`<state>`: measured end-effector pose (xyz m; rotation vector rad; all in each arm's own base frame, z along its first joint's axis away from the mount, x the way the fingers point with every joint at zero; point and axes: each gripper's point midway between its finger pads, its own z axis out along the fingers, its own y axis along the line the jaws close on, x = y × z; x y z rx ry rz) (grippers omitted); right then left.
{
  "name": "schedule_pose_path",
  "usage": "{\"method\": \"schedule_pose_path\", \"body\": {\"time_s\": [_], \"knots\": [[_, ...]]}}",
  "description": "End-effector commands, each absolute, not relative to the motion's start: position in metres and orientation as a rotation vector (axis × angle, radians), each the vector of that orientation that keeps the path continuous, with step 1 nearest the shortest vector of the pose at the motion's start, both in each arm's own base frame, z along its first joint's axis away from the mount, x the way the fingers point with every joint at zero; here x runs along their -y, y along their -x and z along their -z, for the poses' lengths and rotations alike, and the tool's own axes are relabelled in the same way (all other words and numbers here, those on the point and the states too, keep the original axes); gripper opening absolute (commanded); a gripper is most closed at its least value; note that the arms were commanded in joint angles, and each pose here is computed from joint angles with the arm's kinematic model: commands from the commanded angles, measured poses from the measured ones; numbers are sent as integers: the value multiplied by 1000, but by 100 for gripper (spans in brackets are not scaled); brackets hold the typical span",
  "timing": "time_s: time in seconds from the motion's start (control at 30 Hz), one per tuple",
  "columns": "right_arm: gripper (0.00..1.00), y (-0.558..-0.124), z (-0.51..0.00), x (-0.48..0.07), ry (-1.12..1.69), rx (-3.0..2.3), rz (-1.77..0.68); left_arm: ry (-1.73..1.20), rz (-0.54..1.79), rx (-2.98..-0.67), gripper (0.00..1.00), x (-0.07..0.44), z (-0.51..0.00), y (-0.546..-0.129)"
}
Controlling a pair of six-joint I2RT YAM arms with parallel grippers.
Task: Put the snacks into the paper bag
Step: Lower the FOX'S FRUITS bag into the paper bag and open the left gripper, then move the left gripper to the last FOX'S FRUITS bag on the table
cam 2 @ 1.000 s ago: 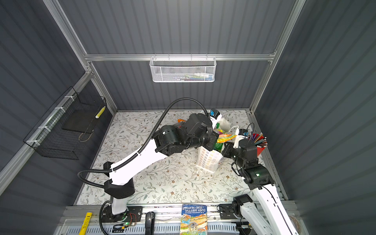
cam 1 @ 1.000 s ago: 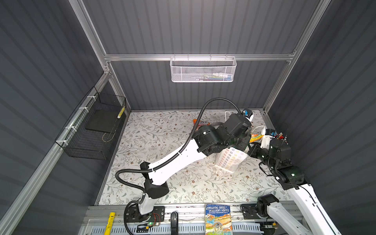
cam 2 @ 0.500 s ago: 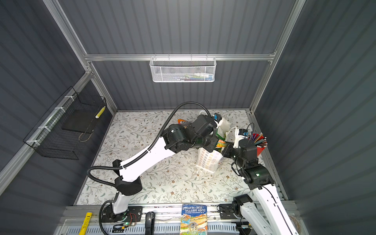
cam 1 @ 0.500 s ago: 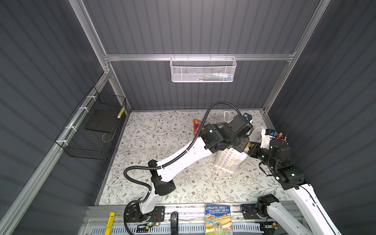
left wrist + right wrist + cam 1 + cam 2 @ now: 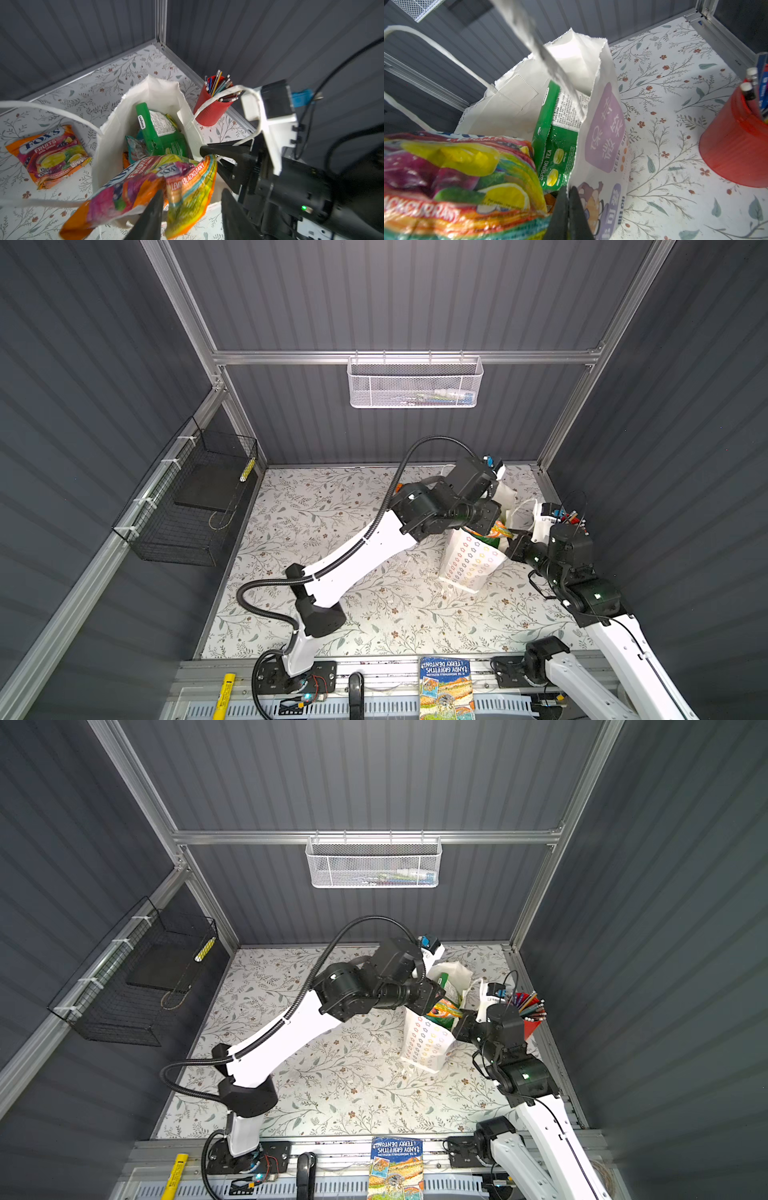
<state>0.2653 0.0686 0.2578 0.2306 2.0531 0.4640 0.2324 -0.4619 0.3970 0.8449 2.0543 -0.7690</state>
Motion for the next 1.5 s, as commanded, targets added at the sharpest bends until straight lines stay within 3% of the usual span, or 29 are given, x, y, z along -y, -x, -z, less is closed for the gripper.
{"method": "schedule_pose_path", "body": {"time_s": [0.0,0.13,0.33,0.53,0.7,0.93,1.07,1.17,1.37,1.47], "knots": [[0,-261,-280,-71,-190,-1996,-477,-869,745,-2012,46,461,-403,-233],[0,-260,-281,-71,-187,-1997,-473,-939,681,-2094,46,476,-362,-234],[0,-253,-294,-61,-199,-1959,-427,-992,509,-2190,31,489,-296,-251],[0,-259,-297,-64,-203,-1996,-426,-1041,435,-2254,28,504,-244,-261],[0,-257,-305,-56,-230,-1976,-392,-1059,470,-2241,30,519,-244,-264],[0,-254,-305,-51,-240,-1959,-371,-966,679,-2064,35,508,-327,-255],[0,-254,-303,-50,-239,-1956,-365,-967,717,-2035,35,497,-344,-245],[0,-253,-300,-50,-241,-1950,-369,-936,724,-1971,46,483,-364,-243],[0,-251,-295,-52,-237,-1955,-383,-804,710,-1806,97,427,-406,-239],[0,-250,-295,-54,-237,-1950,-400,-686,693,-1793,100,388,-407,-247]]}}
